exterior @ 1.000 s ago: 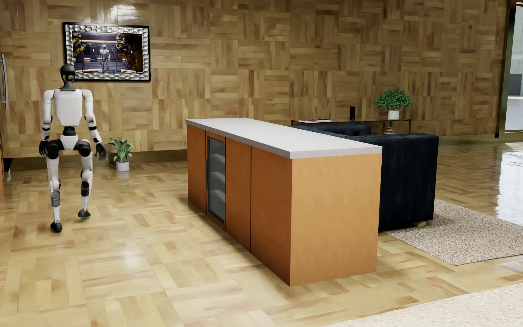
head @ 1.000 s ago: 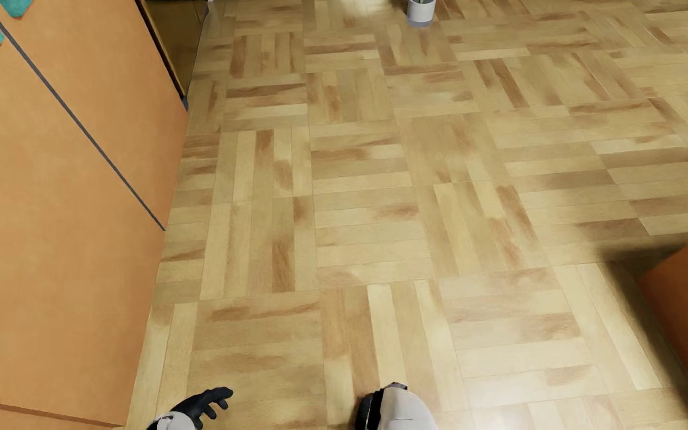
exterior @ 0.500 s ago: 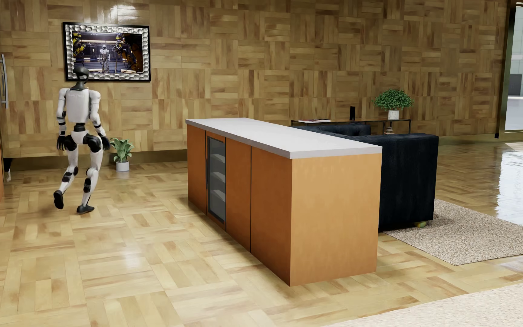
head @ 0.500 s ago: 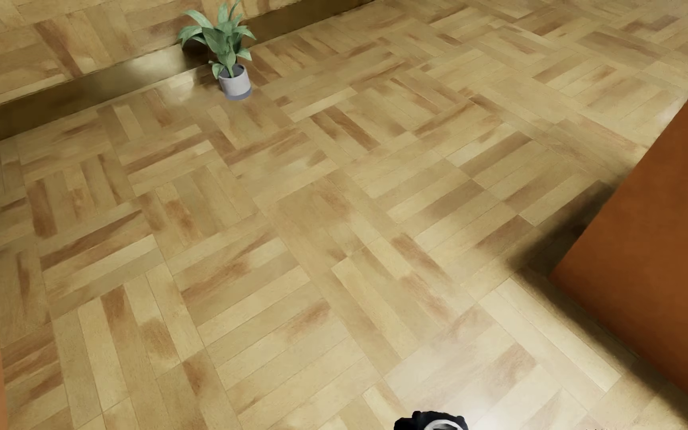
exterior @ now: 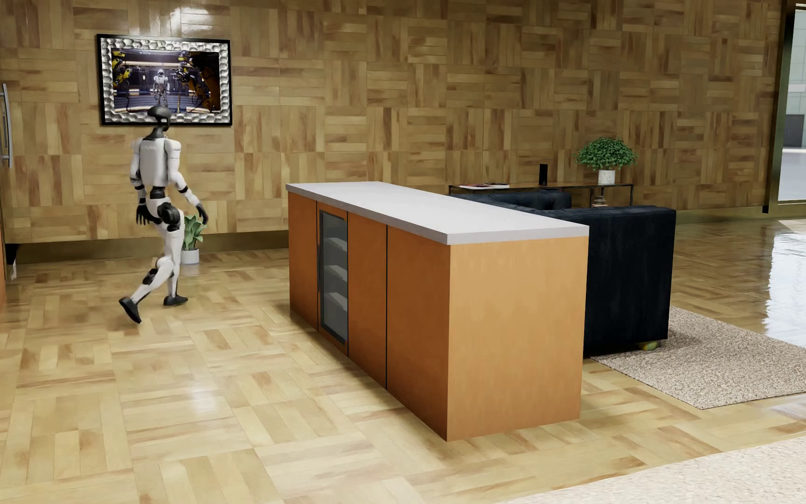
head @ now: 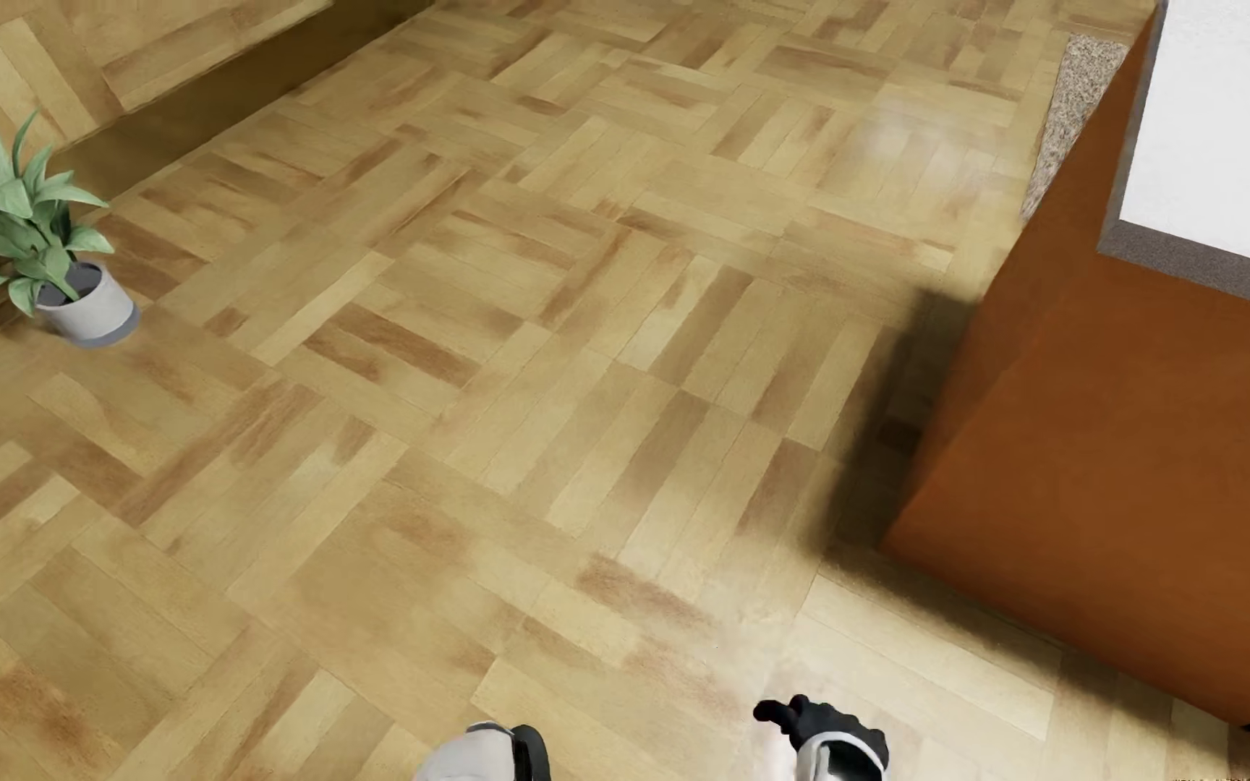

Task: Go around the counter

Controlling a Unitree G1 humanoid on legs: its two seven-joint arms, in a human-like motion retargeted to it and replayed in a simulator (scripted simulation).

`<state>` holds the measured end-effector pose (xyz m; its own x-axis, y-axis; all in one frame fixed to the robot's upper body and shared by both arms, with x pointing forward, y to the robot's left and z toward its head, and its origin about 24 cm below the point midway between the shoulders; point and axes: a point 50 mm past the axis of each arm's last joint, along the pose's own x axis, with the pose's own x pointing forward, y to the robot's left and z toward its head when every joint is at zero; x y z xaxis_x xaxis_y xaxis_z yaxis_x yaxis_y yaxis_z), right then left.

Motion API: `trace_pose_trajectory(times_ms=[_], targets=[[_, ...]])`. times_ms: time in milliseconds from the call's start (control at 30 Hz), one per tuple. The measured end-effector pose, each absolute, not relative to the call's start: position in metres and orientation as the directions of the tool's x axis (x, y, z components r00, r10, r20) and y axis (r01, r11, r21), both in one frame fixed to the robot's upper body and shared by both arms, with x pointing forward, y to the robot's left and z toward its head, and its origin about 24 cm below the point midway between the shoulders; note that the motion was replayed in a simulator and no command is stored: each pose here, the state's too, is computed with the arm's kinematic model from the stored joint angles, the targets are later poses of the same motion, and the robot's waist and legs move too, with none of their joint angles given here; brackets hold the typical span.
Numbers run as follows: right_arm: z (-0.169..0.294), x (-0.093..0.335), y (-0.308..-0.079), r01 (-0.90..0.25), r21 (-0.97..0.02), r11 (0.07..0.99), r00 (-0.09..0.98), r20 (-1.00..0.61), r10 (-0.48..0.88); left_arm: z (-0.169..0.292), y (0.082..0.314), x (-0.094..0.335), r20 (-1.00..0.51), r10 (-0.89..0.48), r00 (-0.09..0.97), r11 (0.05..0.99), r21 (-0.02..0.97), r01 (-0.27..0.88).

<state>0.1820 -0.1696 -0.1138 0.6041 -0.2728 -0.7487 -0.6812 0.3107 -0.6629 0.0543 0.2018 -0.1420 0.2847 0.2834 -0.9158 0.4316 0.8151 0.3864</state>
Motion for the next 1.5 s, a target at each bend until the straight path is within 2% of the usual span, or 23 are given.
trace_pose_trajectory(times_ms=[67,100,133,167,200,267,333,467,567,667,733,767,800,867,900,933,1000,1100,1167,1233,1333,1433,1500], targets=[[-0.148,0.124,-0.200,-0.954,-0.292,0.075,0.234,-0.874,-0.426,-0.148,0.203,0.049,-0.931,0.287,0.224,0.817,0.360,0.451],[-0.154,0.110,-0.199,-0.981,-0.125,-0.147,0.173,-0.907,-0.384,-0.148,0.207,0.053,-0.934,0.285,0.215,0.780,0.356,0.515],[-0.157,0.100,-0.201,-0.961,-0.103,-0.257,0.181,-0.936,-0.301,-0.148,0.213,0.060,-0.930,0.287,0.230,0.740,0.367,0.564],[-0.156,0.087,-0.211,-0.981,-0.156,-0.112,0.180,-0.951,-0.250,-0.147,0.214,0.066,-0.924,0.287,0.252,0.718,0.382,0.582],[-0.155,0.068,-0.224,-0.964,-0.213,0.158,0.170,-0.954,-0.246,-0.146,0.215,0.070,-0.918,0.285,0.275,0.707,0.395,0.587],[-0.151,0.030,-0.235,-0.712,-0.318,0.627,0.144,-0.939,-0.313,-0.143,0.217,0.084,-0.904,0.284,0.319,0.703,0.422,0.572],[-0.147,0.007,-0.232,-0.507,-0.440,0.741,0.143,-0.891,-0.431,-0.137,0.219,0.107,-0.884,0.288,0.369,0.672,0.461,0.580],[-0.153,-0.009,-0.201,-0.624,-0.348,0.700,0.071,-0.917,-0.393,-0.128,0.207,0.158,-0.856,0.253,0.451,0.546,0.511,0.664],[-0.153,0.022,-0.194,-0.842,-0.347,0.413,0.209,-0.916,-0.342,-0.120,0.195,0.171,-0.814,0.208,0.542,0.519,0.562,0.644],[-0.142,0.036,-0.195,-0.628,-0.513,0.585,0.286,-0.852,-0.439,-0.116,0.187,0.167,-0.805,0.135,0.578,0.572,0.539,0.618],[-0.146,0.053,-0.192,-0.492,-0.480,0.727,0.256,-0.877,-0.406,-0.119,0.195,0.142,-0.822,0.181,0.540,0.630,0.518,0.578],[-0.150,0.067,-0.192,-0.548,-0.430,0.718,0.231,-0.902,-0.364,-0.123,0.199,0.126,-0.843,0.204,0.497,0.657,0.495,0.569],[-0.151,0.086,-0.195,-0.675,-0.414,0.611,0.237,-0.906,-0.352,-0.127,0.199,0.109,-0.871,0.208,0.445,0.674,0.458,0.580],[-0.139,0.147,-0.187,-0.900,-0.428,0.089,0.389,-0.876,-0.284,-0.136,0.197,0.085,-0.914,0.203,0.351,0.681,0.390,0.620],[-0.126,0.179,-0.179,-0.863,-0.491,-0.119,0.505,-0.831,-0.235,-0.139,0.200,0.075,-0.929,0.205,0.308,0.674,0.363,0.644],[-0.111,0.206,-0.171,-0.790,-0.582,-0.196,0.612,-0.767,-0.193,-0.141,0.204,0.067,-0.937,0.215,0.277,0.676,0.347,0.650],[-0.077,0.246,-0.160,-0.603,-0.797,0.033,0.786,-0.601,-0.145,-0.143,0.210,0.056,-0.942,0.237,0.239,0.686,0.337,0.646],[-0.040,0.274,-0.150,-0.331,-0.822,0.464,0.901,-0.422,-0.104,-0.143,0.212,0.055,-0.939,0.242,0.244,0.700,0.343,0.627],[-0.031,0.275,-0.154,-0.267,-0.833,0.484,0.927,-0.360,-0.107,-0.142,0.208,0.061,-0.935,0.229,0.270,0.680,0.353,0.643],[-0.042,0.261,-0.164,-0.328,-0.874,0.360,0.910,-0.394,-0.128,-0.140,0.207,0.069,-0.927,0.228,0.299,0.670,0.372,0.643],[-0.090,0.203,-0.193,-0.566,-0.791,0.233,0.762,-0.610,-0.217,-0.140,0.199,0.074,-0.916,0.226,0.331,0.724,0.386,0.572],[-0.142,0.083,-0.230,-0.737,-0.510,0.443,0.309,-0.838,-0.450,-0.147,0.185,0.078,-0.928,0.218,0.301,0.743,0.358,0.566],[-0.154,-0.001,-0.230,-0.815,-0.260,0.517,0.010,-0.900,-0.436,-0.147,0.176,0.090,-0.914,0.195,0.357,0.717,0.381,0.584]])
